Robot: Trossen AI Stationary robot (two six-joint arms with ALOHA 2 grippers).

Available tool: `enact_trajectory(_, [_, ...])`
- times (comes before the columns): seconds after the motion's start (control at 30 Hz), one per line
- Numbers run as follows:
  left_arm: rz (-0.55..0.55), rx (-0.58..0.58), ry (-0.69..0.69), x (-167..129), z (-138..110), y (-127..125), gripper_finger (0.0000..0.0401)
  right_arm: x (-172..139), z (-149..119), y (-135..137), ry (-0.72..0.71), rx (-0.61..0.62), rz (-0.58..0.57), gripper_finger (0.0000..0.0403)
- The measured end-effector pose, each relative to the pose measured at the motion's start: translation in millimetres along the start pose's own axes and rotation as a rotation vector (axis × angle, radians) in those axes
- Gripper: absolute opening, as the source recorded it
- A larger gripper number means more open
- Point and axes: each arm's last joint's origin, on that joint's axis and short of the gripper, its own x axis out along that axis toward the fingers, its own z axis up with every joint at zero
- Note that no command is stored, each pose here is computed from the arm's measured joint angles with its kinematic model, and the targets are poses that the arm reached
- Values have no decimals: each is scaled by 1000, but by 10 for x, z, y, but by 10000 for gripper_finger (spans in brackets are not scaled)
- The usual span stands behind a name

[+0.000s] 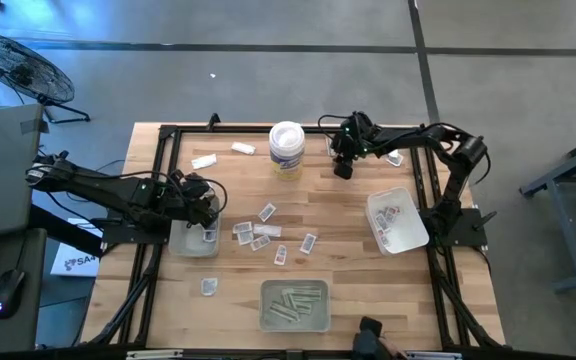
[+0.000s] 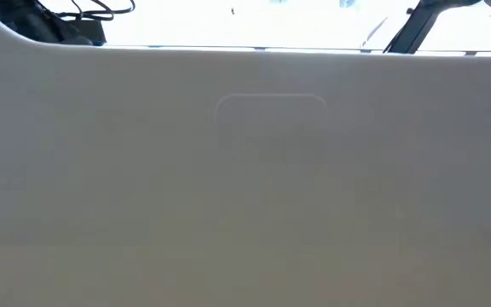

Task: Pick & Place First Aid Supplies
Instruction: Put the green bandage pack into the bottom gray bin

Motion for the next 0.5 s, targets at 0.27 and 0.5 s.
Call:
enact_trajectory(0.27, [2,-3,-8,0,5,-2,120,51,33,8,-59,29,18,134])
enact_trajectory(0.5, [-8,-9,-8,0,9,-9,120,106,75,59,-77,19,-4,133])
